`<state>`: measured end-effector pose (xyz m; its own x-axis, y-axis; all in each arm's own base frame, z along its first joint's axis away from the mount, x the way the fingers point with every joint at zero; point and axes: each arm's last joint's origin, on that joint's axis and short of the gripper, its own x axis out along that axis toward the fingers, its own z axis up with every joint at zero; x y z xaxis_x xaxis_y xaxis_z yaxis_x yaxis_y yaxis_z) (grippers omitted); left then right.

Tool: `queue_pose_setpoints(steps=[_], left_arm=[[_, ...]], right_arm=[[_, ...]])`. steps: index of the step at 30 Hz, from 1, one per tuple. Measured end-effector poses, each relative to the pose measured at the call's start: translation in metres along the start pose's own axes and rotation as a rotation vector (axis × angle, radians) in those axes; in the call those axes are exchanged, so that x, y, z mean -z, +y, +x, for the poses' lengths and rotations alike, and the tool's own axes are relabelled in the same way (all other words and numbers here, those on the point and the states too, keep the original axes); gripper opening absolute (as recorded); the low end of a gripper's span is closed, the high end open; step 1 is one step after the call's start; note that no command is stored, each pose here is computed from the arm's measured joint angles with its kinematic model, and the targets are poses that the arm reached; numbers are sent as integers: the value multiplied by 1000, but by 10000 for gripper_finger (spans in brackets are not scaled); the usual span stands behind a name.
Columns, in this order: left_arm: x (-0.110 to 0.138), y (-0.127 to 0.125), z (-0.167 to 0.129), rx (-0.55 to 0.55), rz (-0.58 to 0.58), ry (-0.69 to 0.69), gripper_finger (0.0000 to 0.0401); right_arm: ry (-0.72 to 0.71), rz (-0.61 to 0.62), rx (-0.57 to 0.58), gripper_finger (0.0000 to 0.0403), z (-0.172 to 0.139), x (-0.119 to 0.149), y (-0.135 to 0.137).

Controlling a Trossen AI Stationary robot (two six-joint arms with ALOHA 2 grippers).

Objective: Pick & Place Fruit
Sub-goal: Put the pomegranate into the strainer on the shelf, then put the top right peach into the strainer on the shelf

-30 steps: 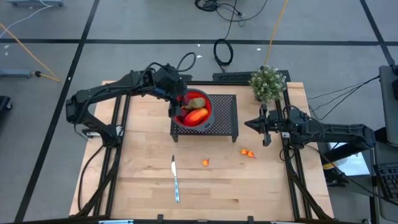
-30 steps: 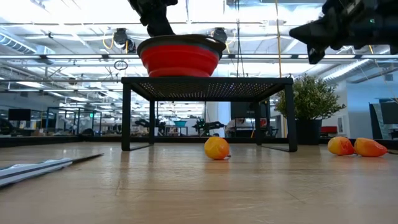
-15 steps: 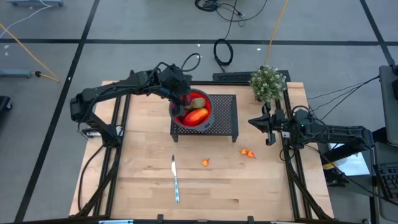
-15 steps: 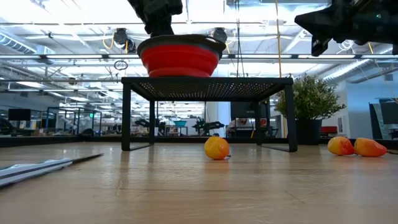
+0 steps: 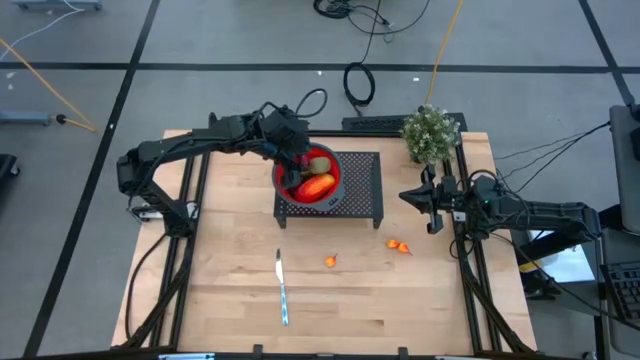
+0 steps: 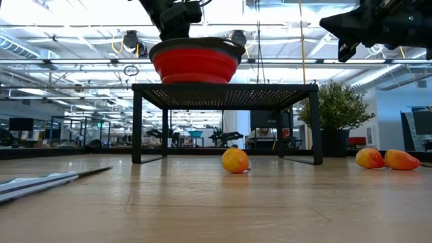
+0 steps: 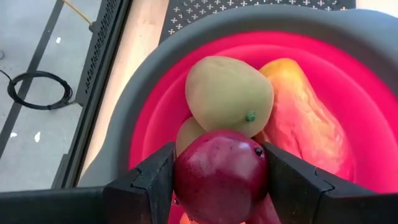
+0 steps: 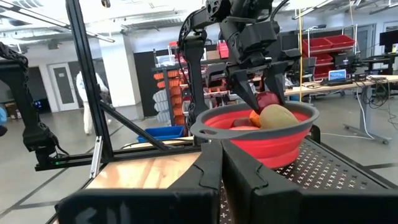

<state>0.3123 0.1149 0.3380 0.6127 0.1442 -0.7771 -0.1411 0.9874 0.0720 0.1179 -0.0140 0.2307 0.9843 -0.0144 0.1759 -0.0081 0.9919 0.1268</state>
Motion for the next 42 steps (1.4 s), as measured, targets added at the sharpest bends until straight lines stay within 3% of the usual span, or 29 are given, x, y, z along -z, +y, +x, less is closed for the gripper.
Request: queue_pose_setpoints(steps=[6, 16, 22, 31, 37, 42], left_arm=[[0, 0, 0, 0, -1, 0, 212], [0, 0, 0, -1, -8, 4, 261], [0, 0, -5, -32, -3, -2, 269], [-11, -3, -80, -107, -50, -130, 246], [-1, -12, -126, -111, -84, -234, 210], [10, -17, -146, -100, -113, -241, 165]], right_arm=[[0, 0, 0, 0, 0, 0, 0], [-1, 2, 0, 0, 0, 0, 0], [-2, 3, 0, 0, 0, 0, 0], [-7, 3, 0, 0, 0, -1, 0], [-6, 3, -1, 0, 0, -1, 0], [-6, 3, -2, 0, 0, -1, 0]])
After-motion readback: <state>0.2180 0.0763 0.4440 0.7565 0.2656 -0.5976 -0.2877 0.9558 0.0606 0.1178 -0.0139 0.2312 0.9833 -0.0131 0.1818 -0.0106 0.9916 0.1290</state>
